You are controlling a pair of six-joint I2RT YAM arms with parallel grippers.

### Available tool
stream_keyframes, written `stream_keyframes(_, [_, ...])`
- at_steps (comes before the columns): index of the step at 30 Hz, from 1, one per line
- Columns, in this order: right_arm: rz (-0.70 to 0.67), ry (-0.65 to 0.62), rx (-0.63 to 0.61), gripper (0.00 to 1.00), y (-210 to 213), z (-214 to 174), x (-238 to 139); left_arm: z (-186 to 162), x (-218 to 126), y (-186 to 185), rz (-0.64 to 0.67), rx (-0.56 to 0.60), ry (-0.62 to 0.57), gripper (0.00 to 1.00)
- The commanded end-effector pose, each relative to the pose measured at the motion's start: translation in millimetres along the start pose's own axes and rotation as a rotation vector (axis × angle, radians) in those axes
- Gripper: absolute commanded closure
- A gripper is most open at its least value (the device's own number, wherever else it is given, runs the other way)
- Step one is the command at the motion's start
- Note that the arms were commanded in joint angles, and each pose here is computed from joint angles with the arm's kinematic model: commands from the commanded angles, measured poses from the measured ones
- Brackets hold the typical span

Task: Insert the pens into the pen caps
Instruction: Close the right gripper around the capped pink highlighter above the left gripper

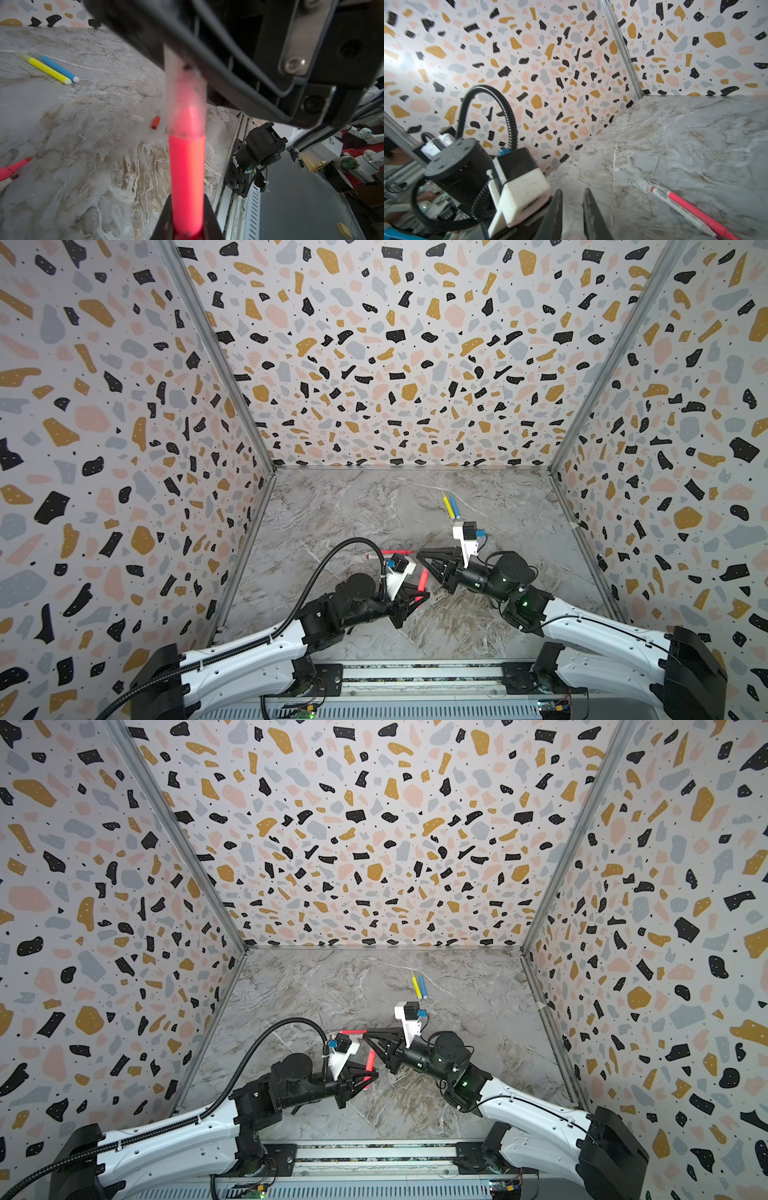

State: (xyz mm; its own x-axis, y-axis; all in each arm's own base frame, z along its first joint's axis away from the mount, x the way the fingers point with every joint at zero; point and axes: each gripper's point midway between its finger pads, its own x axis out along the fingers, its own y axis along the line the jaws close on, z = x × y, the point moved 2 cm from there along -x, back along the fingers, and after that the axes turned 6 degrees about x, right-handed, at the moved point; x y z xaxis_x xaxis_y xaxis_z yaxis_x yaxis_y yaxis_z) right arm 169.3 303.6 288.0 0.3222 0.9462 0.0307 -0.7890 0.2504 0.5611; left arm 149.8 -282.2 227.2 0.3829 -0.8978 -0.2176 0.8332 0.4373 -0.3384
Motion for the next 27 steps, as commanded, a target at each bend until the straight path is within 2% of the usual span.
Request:
stream_keyframes(1, [-0.021,0.238,-0.003,0.61,-2.3,-35.7,-15.1,88.2,-21.1,9.7,0.105,0.016,-0.35,1.0])
stream_keyframes(4, [0.01,0.154,-0.051,0.45,7.7,-1.3,-25.2,65.6,-18.7,18.3,0.122,-0.009,-0.31,1.0])
stream_keyframes(6, [0.012,0.146,-0.072,0.41,9.2,8.0,-28.4,55.1,-19.4,22.5,0.13,-0.021,-0.298,1.0])
stream_keyframes(14, [0.001,0.167,-0.095,0.42,6.4,21.1,-17.9,41.1,-16.8,26.3,0.132,-0.026,-0.268,1.0])
stream_keyframes(20, [0.019,0.196,-0.085,0.48,2.2,23.3,1.5,43.1,-16.0,24.6,0.121,-0.031,-0.281,1.0])
stream_keyframes(27, [0.055,0.206,-0.066,0.51,0.3,21.3,14.1,43.4,-14.7,21.4,0.101,-0.037,-0.289,1.0])
